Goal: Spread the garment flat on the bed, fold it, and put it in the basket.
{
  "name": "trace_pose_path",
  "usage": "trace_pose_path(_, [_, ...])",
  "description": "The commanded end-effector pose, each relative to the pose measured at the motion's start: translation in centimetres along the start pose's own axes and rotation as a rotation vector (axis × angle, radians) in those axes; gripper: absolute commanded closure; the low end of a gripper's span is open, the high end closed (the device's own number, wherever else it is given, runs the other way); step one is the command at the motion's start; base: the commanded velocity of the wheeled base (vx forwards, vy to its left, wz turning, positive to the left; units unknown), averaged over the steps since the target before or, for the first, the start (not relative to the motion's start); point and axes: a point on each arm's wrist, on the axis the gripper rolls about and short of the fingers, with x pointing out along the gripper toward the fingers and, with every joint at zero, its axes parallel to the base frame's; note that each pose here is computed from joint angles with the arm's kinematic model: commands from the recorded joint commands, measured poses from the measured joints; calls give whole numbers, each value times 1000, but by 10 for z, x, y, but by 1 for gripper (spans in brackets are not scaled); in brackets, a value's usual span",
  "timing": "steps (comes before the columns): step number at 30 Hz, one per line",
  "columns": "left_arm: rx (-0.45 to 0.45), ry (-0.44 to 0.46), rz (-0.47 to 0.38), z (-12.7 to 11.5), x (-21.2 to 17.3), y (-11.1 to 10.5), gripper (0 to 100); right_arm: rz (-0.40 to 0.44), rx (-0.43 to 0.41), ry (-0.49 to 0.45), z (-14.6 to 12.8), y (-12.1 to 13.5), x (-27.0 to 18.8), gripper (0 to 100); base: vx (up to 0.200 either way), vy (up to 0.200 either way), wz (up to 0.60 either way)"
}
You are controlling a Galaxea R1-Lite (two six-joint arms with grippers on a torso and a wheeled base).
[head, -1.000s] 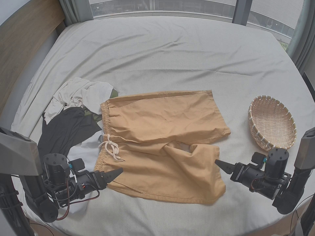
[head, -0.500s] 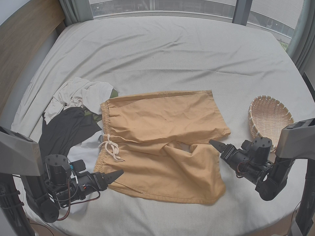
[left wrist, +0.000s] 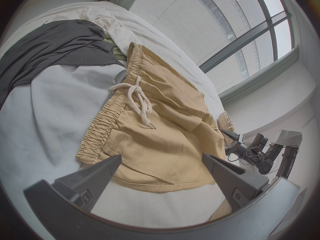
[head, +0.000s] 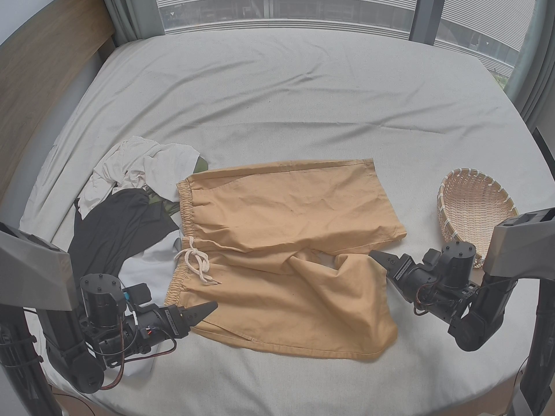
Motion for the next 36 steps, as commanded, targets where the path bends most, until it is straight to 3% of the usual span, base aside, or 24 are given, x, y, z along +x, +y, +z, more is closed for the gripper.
trace_pose_path(1, [-1, 2, 1, 0, 0, 0, 0, 2, 0, 1, 0, 0, 0, 100, 0, 0, 0])
trace_pose_path(16, [-2, 13, 6, -3, 1, 2, 0, 0, -20, -86, 24, 2, -39, 100, 0, 0, 0])
trace_pose_path(22, [-5, 17, 11, -3, 1, 3, 0, -11, -73, -118, 32, -1, -36, 100, 0, 0, 0])
trace_pose_path(36, [-28, 47, 73, -11, 5, 14, 0, -25, -101, -163, 43, -11, -18, 100, 0, 0, 0])
